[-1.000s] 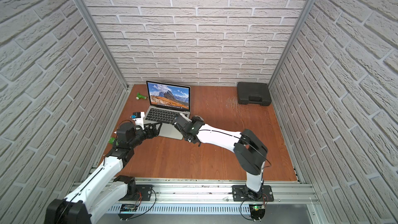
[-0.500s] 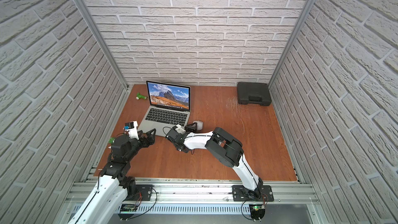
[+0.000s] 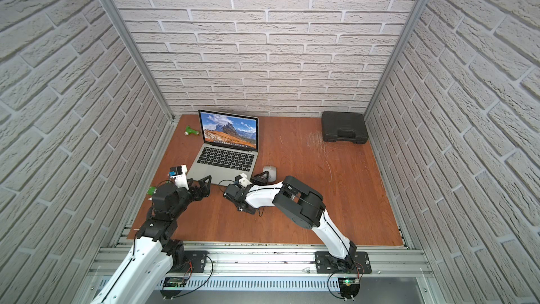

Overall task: Remove the wireless mouse receiver from the laptop
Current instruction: Place the mouse at the center of the board, then reset both arms

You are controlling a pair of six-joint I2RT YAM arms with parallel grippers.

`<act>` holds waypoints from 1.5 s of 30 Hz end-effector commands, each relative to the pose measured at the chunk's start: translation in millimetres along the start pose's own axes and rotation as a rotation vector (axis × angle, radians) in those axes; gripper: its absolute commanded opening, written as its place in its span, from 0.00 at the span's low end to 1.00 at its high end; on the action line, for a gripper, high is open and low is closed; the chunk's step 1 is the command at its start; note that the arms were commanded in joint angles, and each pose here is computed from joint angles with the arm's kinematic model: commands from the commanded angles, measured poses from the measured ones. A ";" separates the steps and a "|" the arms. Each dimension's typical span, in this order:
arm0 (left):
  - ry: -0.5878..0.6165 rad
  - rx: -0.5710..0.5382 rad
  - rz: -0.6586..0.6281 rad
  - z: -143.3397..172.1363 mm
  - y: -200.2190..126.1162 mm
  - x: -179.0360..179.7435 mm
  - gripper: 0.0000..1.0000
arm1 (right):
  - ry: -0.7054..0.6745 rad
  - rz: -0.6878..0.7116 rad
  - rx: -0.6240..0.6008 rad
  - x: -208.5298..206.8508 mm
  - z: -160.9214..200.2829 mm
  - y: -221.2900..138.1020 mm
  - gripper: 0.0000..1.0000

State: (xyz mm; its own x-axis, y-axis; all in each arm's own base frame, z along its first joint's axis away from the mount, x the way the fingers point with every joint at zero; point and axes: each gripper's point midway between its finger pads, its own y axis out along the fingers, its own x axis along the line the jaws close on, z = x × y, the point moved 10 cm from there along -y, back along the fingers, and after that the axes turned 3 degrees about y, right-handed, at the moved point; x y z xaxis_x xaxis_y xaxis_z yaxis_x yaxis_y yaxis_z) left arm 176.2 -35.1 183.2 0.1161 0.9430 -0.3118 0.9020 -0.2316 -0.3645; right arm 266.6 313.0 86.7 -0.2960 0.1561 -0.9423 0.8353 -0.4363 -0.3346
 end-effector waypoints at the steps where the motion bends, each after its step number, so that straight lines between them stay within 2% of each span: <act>1: -0.011 -0.031 -0.022 0.5 -2.2 2.6 0.95 | -0.049 -0.194 0.004 36.3 4.8 -0.3 0.47; 4: -0.013 -0.041 -0.036 -0.7 -4.8 3.1 0.95 | -0.056 -0.211 0.001 43.4 3.3 1.7 0.50; 13: -0.015 -0.060 -0.046 -4.1 -8.9 2.7 0.96 | -0.056 -0.300 0.009 53.5 5.4 1.4 0.72; 18: -0.002 -0.068 -0.044 -10.1 -5.3 1.4 0.98 | -0.022 -0.459 -0.024 38.1 7.4 -12.3 0.83; 21: 0.011 -0.074 -0.058 -14.8 -0.4 2.4 0.98 | -0.014 -0.598 -0.054 26.0 6.5 -23.7 0.98; 22: 0.015 -0.070 -0.068 -17.0 2.2 3.2 0.98 | -0.010 -0.633 -0.063 20.3 6.3 -27.9 1.00; 24: 0.025 -0.058 -0.111 -22.1 7.0 5.8 0.98 | -0.010 -0.742 -0.082 11.0 7.4 -35.8 1.00; 27: 0.093 -0.068 -0.272 -29.2 12.8 16.1 0.98 | 0.054 -0.847 -0.097 -19.3 12.6 -39.9 1.00; 29: 0.179 -0.091 -0.430 -32.4 15.5 27.1 0.98 | 0.216 -0.767 -0.164 -60.5 22.4 -36.8 1.00; 31: 0.284 -0.134 -0.567 -35.8 19.2 36.6 0.98 | 0.469 -0.713 -0.260 -104.9 46.9 -22.1 1.00; 34: 0.421 -0.199 -0.630 -27.5 30.3 44.7 0.98 | 0.869 -0.580 -0.347 -164.2 98.5 16.8 1.00; 36: 0.450 -0.152 -0.637 -19.3 40.9 52.0 0.98 | 1.024 -0.453 -0.320 -181.9 133.1 39.4 1.00; 37: 0.453 -0.123 -0.621 -14.6 47.1 56.8 0.98 | 1.058 -0.414 -0.295 -184.5 148.9 50.9 1.00; 39: 0.441 -0.144 -0.608 -10.9 52.5 63.6 0.98 | 1.122 -0.329 -0.205 -182.3 178.8 76.3 1.00; 41: 0.419 -0.212 -0.480 -12.9 54.6 66.9 0.98 | 1.222 -0.266 -0.103 -172.9 211.8 98.1 0.99; 43: 0.364 -0.229 -0.428 -11.4 59.6 77.5 0.98 | 1.292 -0.196 -0.112 -161.0 235.4 105.6 0.98; 45: 0.377 -0.235 -0.408 -11.5 64.7 80.3 0.97 | 1.384 -0.150 -0.129 -145.2 259.4 113.1 0.98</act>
State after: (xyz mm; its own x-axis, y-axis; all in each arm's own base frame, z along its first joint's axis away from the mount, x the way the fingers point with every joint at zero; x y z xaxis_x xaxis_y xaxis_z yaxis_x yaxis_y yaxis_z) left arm 236.4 31.0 121.9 -0.2261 0.9486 0.2215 0.8871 0.2944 -0.3554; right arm 288.4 28.5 188.1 0.1640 0.9584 -0.2337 0.8363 -0.2607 -0.4824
